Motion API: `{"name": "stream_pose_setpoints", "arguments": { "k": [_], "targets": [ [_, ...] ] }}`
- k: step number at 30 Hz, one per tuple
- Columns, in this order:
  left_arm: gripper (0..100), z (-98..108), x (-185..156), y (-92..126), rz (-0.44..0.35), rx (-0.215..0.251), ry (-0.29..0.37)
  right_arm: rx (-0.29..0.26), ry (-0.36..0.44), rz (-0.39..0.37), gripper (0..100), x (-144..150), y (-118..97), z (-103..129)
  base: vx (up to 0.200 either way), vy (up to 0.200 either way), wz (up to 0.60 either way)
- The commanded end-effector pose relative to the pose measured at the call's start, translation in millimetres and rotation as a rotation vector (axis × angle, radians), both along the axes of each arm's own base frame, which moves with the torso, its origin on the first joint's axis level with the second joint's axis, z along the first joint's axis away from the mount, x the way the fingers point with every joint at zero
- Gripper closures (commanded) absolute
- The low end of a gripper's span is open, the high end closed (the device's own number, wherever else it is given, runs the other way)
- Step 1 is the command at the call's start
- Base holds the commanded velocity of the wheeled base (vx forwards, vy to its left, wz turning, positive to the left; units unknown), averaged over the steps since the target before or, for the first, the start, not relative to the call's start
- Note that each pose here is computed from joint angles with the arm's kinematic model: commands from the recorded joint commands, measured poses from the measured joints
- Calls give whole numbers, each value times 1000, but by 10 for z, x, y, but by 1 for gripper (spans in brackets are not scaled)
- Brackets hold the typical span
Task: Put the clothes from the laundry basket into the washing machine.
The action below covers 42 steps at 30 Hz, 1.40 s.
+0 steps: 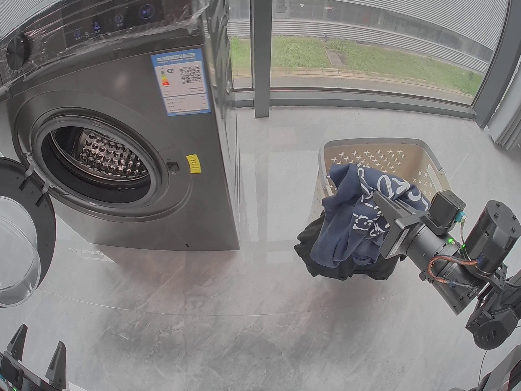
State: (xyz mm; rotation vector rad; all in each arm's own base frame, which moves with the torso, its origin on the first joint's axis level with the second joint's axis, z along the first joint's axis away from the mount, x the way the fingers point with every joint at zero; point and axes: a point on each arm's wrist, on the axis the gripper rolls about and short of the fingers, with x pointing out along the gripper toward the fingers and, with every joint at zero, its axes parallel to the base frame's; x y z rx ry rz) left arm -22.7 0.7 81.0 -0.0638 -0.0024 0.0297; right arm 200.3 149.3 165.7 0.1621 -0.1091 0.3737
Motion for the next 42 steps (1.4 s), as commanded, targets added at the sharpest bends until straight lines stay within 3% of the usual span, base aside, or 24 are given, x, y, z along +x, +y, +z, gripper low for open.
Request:
{"name": "stream_pose_setpoints", "arguments": {
  "k": [1,10,25,31,42],
  "targets": [
    [0,-46,5,0,1,-1,6,-2,2,3,100,0,11,-8,0,200,0],
    [0,-46,5,0,1,-1,6,-5,6,3,100,6,16,-19,0,0,0],
    [0,-47,5,0,1,-1,8,-1,9,4,100,4,15,-23,-200,0,0],
    [0,-46,5,0,1,-1,6,-1,8,4,100,1,12,-21,0,0,0],
    [0,-47,5,0,1,-1,8,-2,9,5,100,-1,11,-24,0,200,0]
  ]
}}
